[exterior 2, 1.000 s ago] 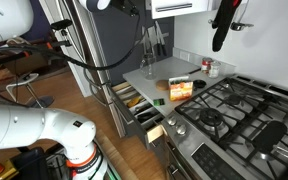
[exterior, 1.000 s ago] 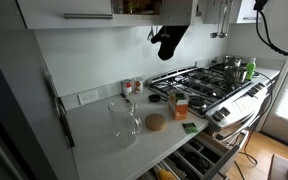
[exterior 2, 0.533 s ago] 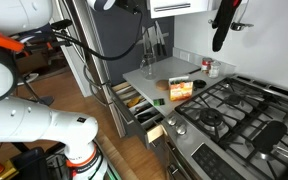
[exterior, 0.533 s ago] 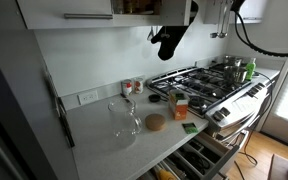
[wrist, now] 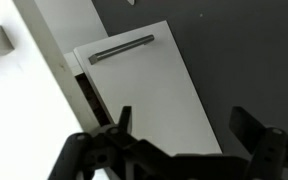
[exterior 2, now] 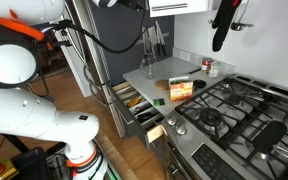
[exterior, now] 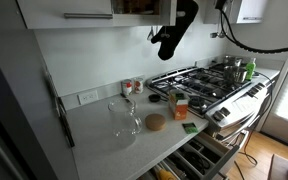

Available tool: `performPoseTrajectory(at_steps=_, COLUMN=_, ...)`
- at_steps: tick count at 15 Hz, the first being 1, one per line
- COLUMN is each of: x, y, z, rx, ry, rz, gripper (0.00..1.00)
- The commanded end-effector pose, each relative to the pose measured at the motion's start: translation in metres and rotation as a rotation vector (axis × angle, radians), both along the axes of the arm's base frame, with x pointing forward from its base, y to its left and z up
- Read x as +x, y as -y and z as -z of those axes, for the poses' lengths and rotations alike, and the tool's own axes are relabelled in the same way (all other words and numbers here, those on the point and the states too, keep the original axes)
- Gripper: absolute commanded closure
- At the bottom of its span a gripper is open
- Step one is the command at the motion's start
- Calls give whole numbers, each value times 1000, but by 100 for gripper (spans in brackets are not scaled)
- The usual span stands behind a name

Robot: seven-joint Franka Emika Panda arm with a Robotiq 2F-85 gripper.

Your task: Remove the spatula from the glass mug then put it in the top cupboard

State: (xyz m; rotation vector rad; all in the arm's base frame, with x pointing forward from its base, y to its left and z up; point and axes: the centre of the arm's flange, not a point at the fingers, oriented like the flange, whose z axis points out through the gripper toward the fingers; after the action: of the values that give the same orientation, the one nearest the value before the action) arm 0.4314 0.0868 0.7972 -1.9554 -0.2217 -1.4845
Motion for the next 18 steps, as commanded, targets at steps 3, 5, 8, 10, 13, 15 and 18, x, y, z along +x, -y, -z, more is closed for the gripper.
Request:
performPoseTrajectory(at_steps=3, x=-39, y=11, z=-22, rx=25, ry=-42, rz=-40, gripper=0)
performPoseTrajectory(at_steps=5, x=-61, y=14, z=-28, rx=50, ry=-81, rz=-80, gripper=0)
performPoseTrajectory(at_steps=8, x=-89, y=23, z=-33, rx=40, ry=-164, rz=-97, gripper=0)
performPoseTrajectory(at_steps=10, x=-94, y=35, z=-34, rx=24, ry=-169, rz=-22, gripper=0)
performPoseTrajectory(at_steps=13, x=-78, y=49, z=-29, rx=13, ry=-117, rz=94, gripper=0)
performPoseTrajectory(at_steps=15, x=-64, y=52, z=-26, rx=19, ry=-95, rz=128, gripper=0)
performPoseTrajectory(at_steps=18, x=-40, y=48, z=-15, rx=16, ry=-69, rz=161, gripper=0)
